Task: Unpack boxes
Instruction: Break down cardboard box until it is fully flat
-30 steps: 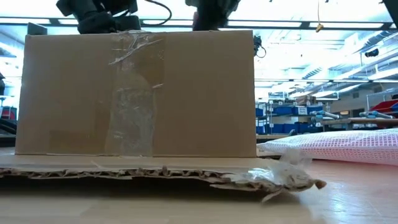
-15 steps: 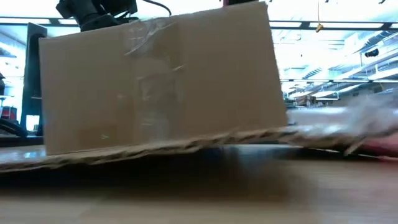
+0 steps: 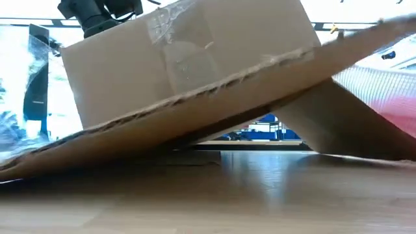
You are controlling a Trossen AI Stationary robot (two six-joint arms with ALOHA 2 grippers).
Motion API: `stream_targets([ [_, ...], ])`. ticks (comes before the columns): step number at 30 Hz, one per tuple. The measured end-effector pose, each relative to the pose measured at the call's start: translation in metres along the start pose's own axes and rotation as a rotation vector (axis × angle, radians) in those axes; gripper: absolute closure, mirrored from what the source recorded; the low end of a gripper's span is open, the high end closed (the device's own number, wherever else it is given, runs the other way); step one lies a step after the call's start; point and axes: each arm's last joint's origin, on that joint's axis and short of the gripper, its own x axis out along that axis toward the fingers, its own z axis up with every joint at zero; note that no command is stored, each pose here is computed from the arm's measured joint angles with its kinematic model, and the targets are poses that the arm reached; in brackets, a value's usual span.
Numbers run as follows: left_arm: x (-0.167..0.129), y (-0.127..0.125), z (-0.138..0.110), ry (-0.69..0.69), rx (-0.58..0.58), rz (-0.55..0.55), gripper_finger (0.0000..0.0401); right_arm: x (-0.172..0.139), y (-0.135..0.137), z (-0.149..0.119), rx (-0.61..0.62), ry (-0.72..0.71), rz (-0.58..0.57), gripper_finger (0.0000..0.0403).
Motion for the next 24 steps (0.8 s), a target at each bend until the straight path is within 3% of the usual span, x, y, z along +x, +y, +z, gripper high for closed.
stream_targets([
  [3,0.000,0.000,0.000,0.000,0.002,0.006,0.0229,-0.016,-0.004,-0.005,0.046,-0.019,-0.013,0.0344],
  [7,0.000,0.001,-0.004,0.038,-0.005,0.018,0.0229,-0.039,-0.003,0.002,0.073,-0.197,0.005,0.0344],
  [10,-0.005,0.001,-0.004,0.067,-0.014,0.026,0.0229,-0.050,-0.003,0.001,0.083,-0.247,0.009,0.0344],
  [15,-0.047,0.001,0.021,-0.065,-0.015,0.044,0.0229,-0.053,-0.006,-0.012,0.118,-0.145,-0.080,0.0344],
  [18,-0.075,0.002,0.035,-0.175,-0.012,0.046,0.0229,-0.046,-0.011,-0.023,0.136,-0.002,-0.179,0.0344],
  [21,-0.091,0.001,0.043,-0.233,-0.016,0.041,0.0229,-0.035,-0.017,-0.031,0.130,0.125,-0.301,0.0344],
  [24,-0.101,0.001,0.047,-0.248,-0.038,0.044,0.0229,-0.025,-0.023,-0.032,0.099,0.153,-0.337,0.0344],
])
